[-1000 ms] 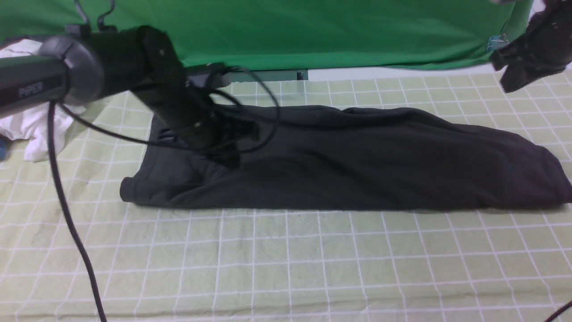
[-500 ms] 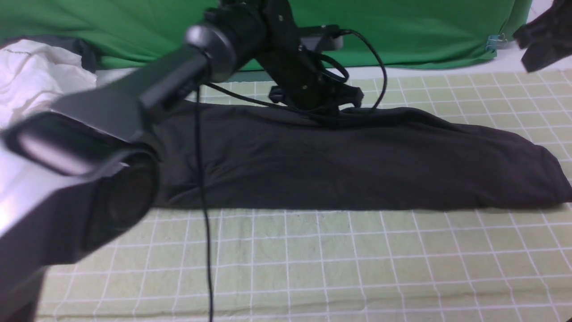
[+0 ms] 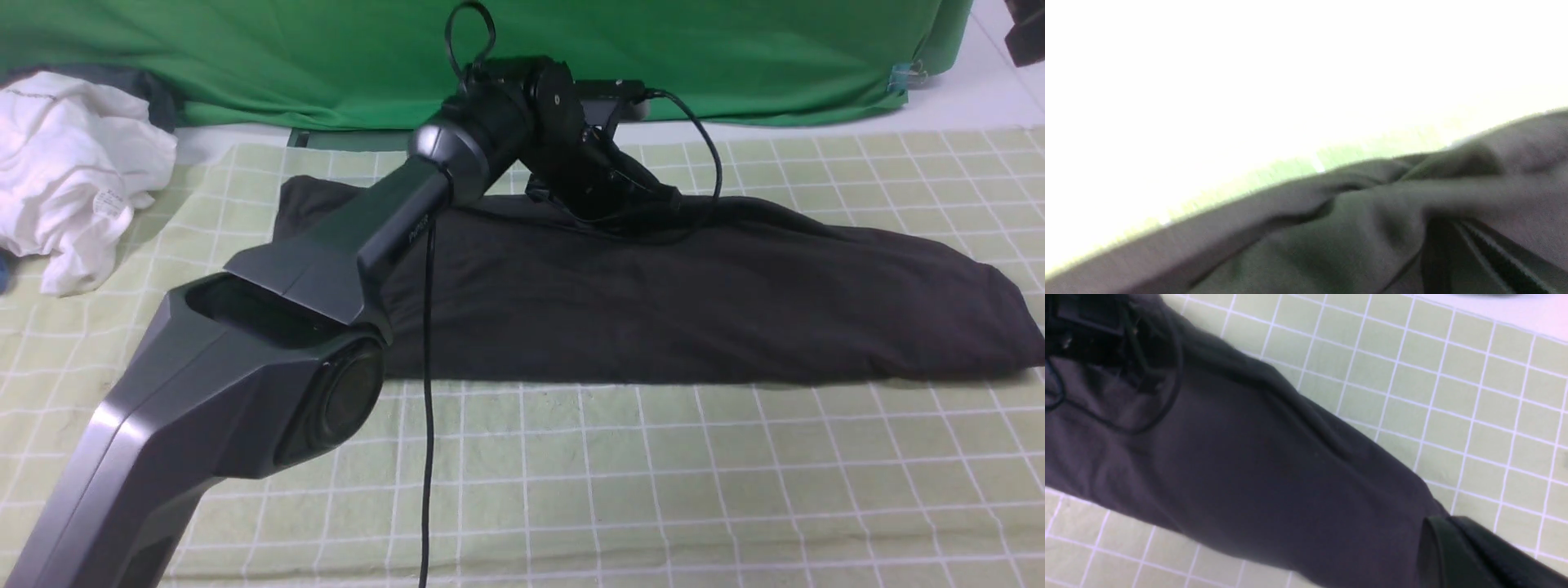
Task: Fold a long-sleeved shirt over a green coffee tablecloth.
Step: 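Pull the folded dark garment lengthwise by its ends to straighten it flat on the table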
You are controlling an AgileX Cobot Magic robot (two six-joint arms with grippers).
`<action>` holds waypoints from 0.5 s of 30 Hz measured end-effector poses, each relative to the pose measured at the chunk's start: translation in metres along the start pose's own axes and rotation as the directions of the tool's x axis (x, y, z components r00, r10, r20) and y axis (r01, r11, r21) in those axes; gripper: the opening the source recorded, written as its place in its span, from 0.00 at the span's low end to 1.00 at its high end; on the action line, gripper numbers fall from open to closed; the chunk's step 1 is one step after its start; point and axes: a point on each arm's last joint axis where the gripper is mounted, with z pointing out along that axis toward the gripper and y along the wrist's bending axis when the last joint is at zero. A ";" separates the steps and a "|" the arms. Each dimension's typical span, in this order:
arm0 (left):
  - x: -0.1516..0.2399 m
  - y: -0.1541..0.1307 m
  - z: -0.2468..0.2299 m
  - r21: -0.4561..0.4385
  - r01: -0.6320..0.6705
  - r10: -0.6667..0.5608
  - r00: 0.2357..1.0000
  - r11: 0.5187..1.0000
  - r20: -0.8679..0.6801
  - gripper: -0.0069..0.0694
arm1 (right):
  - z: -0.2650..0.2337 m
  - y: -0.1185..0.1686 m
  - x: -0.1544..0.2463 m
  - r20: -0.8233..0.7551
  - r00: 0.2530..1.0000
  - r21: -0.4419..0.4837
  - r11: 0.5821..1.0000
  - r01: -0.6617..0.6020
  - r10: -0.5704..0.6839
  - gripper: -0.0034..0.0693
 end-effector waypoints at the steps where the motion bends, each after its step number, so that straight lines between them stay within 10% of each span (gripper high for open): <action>1: 0.000 0.000 0.000 0.000 -0.004 0.004 1.000 1.000 0.001 0.10 | -0.001 0.000 0.001 -0.003 1.000 0.000 1.000 0.000 0.000 0.06; 15: -0.023 0.010 -0.082 -0.199 -0.082 0.071 0.995 0.976 -0.063 0.10 | -0.034 0.007 0.007 0.042 0.999 0.011 1.000 0.006 -0.007 0.06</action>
